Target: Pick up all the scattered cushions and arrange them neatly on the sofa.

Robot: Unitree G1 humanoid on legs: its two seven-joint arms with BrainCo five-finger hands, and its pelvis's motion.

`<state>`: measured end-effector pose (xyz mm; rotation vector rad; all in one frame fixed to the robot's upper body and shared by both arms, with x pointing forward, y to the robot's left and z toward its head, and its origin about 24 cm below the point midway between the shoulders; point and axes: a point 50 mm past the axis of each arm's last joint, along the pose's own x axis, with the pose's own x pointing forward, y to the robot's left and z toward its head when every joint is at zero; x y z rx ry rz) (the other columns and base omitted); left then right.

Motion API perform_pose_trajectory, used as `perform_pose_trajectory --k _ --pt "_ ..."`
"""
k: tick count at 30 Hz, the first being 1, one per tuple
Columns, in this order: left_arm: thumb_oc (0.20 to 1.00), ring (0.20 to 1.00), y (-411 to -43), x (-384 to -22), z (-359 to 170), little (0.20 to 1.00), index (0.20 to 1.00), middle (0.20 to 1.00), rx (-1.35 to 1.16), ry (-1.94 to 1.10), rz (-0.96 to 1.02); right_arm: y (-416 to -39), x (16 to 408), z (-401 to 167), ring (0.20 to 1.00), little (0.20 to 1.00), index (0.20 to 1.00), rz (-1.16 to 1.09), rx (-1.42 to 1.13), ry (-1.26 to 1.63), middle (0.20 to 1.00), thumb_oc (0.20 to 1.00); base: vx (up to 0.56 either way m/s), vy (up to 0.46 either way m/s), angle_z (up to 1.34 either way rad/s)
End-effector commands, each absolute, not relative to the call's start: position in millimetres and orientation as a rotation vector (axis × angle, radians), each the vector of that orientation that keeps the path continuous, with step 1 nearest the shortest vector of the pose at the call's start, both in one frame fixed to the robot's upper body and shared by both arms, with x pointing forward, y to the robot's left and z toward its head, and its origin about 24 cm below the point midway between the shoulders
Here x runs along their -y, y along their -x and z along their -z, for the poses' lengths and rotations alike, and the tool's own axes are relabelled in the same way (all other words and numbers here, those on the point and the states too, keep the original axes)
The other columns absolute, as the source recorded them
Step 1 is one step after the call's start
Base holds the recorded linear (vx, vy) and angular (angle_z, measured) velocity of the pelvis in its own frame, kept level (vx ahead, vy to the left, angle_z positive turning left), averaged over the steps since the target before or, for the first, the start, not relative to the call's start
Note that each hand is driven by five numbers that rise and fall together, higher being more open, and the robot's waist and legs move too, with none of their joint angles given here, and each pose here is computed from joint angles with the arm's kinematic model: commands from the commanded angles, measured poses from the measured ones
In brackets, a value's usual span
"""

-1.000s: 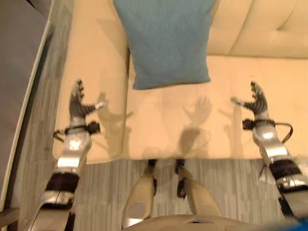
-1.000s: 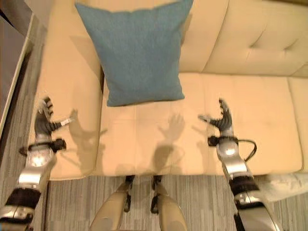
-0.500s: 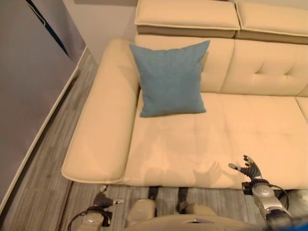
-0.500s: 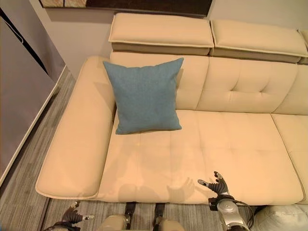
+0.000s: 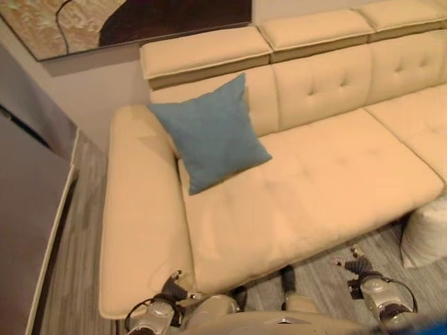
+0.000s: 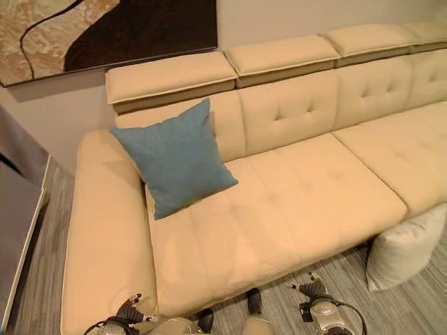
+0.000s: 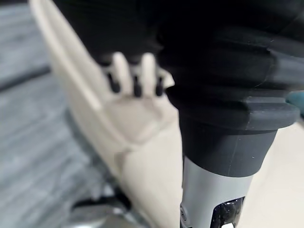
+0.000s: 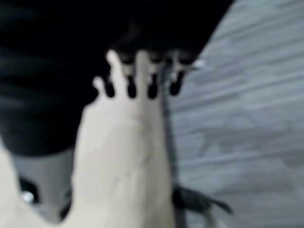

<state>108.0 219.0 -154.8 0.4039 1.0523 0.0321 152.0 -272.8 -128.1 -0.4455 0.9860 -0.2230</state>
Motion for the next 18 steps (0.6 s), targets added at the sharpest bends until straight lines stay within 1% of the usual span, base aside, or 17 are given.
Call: perform_pose_trajectory --k 1,4,8,12,14,18 --pt "1.0 1.0 -110 -236 151 1.0 1.0 1.0 -1.058 -0.44 -0.086 -183 274 113 1.0 1.0 1.0 0.229 -0.886 0.484 1.0 1.0 -0.29 0.031 -0.94" --pt "1.0 1.0 -104 -241 153 1.0 1.0 1.0 -1.087 -0.442 -0.103 -173 274 119 1.0 1.0 1.0 0.222 -0.932 0.478 1.0 1.0 -0.19 -0.013 -1.0" --pt "1.0 1.0 -95 -248 154 1.0 1.0 1.0 -1.134 -0.429 -0.14 -157 273 128 1.0 1.0 1.0 0.231 -0.996 0.467 1.0 1.0 -0.1 -0.093 -0.4" --pt "1.0 1.0 -95 -246 155 1.0 1.0 1.0 -1.14 -0.416 -0.152 -163 269 127 1.0 1.0 1.0 0.209 -0.986 0.489 1.0 1.0 -0.01 -0.295 -1.39" --pt "1.0 1.0 -106 -238 155 1.0 1.0 1.0 -1.114 -0.411 -0.134 -171 275 120 1.0 1.0 1.0 0.258 -0.951 0.468 1.0 1.0 -0.07 -0.172 -0.14" --pt "1.0 1.0 -116 -228 154 1.0 1.0 1.0 -1.079 -0.382 -0.117 -173 277 119 1.0 1.0 1.0 0.259 -0.945 0.496 1.0 1.0 -0.09 -0.034 -0.31"
